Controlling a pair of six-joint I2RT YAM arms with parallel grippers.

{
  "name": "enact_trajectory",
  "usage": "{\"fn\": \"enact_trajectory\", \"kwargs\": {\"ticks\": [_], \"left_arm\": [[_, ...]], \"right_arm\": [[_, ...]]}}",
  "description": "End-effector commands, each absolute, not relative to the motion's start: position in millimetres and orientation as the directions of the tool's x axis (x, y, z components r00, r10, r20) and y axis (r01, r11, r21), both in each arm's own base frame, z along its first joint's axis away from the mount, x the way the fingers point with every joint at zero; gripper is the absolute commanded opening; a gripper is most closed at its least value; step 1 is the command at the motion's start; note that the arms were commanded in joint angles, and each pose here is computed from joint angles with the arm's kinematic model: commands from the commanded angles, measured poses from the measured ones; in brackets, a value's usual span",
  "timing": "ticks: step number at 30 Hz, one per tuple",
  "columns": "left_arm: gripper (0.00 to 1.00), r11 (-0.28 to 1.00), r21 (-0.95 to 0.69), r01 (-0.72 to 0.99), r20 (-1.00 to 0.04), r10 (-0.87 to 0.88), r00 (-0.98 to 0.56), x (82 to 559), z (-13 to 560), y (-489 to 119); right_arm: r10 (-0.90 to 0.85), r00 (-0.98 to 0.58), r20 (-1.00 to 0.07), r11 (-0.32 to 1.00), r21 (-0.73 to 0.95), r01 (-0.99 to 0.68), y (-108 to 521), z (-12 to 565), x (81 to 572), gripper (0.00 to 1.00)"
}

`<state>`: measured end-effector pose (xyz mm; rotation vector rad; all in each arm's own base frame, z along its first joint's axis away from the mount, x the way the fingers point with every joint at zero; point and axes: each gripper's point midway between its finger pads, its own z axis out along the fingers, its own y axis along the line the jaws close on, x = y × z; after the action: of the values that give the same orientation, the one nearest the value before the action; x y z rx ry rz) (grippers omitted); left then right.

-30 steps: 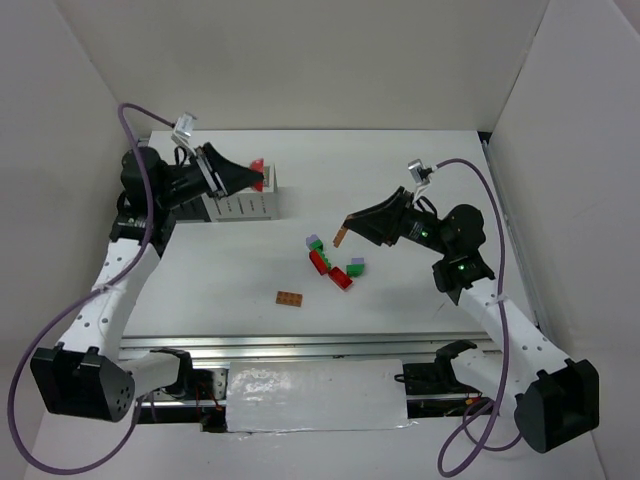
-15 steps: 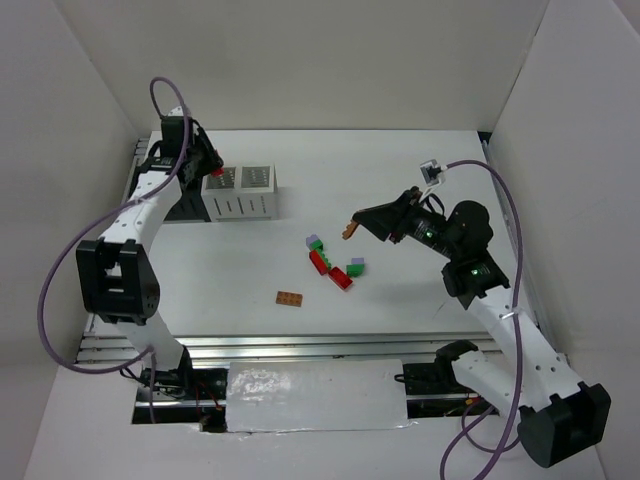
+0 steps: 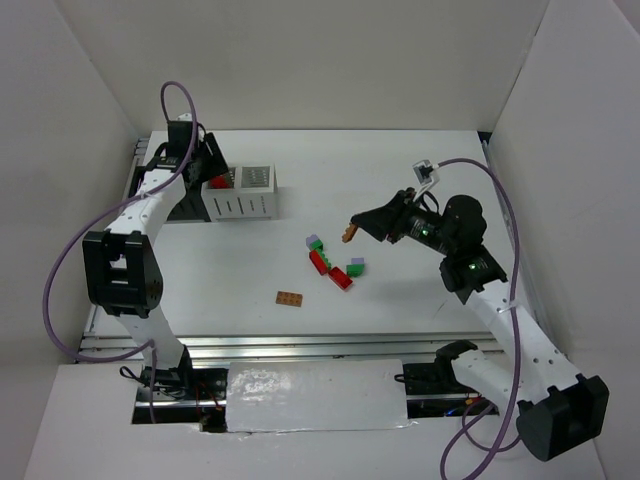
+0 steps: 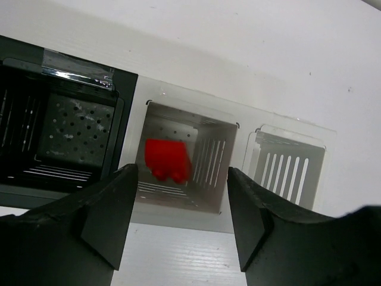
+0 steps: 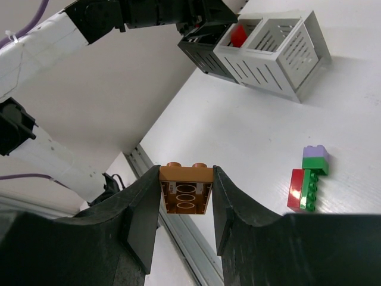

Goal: Sort the legos into containers by color

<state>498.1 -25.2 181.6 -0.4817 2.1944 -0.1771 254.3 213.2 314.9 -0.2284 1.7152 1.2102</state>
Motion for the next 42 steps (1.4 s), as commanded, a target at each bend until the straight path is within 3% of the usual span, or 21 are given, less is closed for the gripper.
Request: {"fn": "enact_trajectory", "kwargs": {"ticks": [1, 4, 7, 8, 9, 13, 14, 18, 24, 30, 32, 42], "left_arm": [[0.76, 0.924, -0.298, -0.24, -0.766, -0.381, -0.518, 502.8, 204.3, -25.9], [0.85, 0.924, -0.298, -0.24, -0.767, -0.382, -0.516, 502.7, 203.5, -24.6], [0.87, 0.92, -0.302, -0.249, -0.764, -0.39, -0.513, 499.7, 210.3, -21.6], [0.99, 0.917, -0.307, -0.256, -0.764, -0.397, -0.508, 497.4, 214.9, -21.1], [0.99, 0.915, -0.318, -0.248, -0.778, -0.402, -0.483, 492.0, 230.8, -21.5], [1.0, 0.877, -0.348, -0.331, -0.761, -0.471, -0.446, 451.8, 251.8, -14.1], [0.99, 0.859, -0.341, -0.381, -0.722, -0.499, -0.48, 433.5, 242.8, -13.8], [1.0, 0.842, -0.292, -0.454, -0.67, -0.519, -0.53, 363.5, 222.9, -8.6], [1.0, 0.895, -0.309, -0.322, -0.66, -0.445, -0.605, 292.4, 209.3, -24.8], [0.99, 0.921, -0.307, -0.242, -0.702, -0.39, -0.596, 249.9, 207.0, -27.8], [0.99, 0.93, -0.287, -0.228, -0.697, -0.366, -0.617, 242.7, 202.8, -27.6], [1.0, 0.948, -0.265, -0.177, -0.704, -0.316, -0.636, 240.4, 213.3, -30.1]], "right_arm": [[0.363, -0.447, -0.817, 0.446, 0.574, -0.687, 219.1, 344.7, 253.3, 0.0], [0.363, -0.459, -0.811, 0.437, 0.583, -0.685, 221.6, 342.9, 257.0, 0.0], [0.352, -0.491, -0.797, 0.433, 0.604, -0.669, 229.1, 335.9, 266.2, 0.0], [0.341, -0.495, -0.8, 0.452, 0.601, -0.66, 233.7, 340.8, 270.9, 0.0], [0.33, -0.502, -0.799, 0.485, 0.6, -0.636, 240.0, 339.0, 279.4, 0.0], [0.29, -0.565, -0.772, 0.681, 0.582, -0.445, 283.3, 307.7, 349.7, 0.0], [0.326, -0.553, -0.766, 0.669, 0.601, -0.437, 295.7, 329.2, 360.2, 0.0], [0.389, -0.548, -0.74, 0.707, 0.621, -0.338, 332.2, 319.2, 413.8, 0.0], [0.312, -0.507, -0.803, 0.764, 0.529, -0.369, 395.0, 296.0, 480.3, 0.0], [0.243, -0.508, -0.826, 0.795, 0.47, -0.383, 416.6, 260.2, 511.5, 0.0], [0.23, -0.504, -0.832, 0.789, 0.463, -0.405, 420.8, 260.0, 512.9, 0.02], [0.18, -0.516, -0.837, 0.759, 0.452, -0.468, 438.9, 245.8, 512.7, 0.39]]}}
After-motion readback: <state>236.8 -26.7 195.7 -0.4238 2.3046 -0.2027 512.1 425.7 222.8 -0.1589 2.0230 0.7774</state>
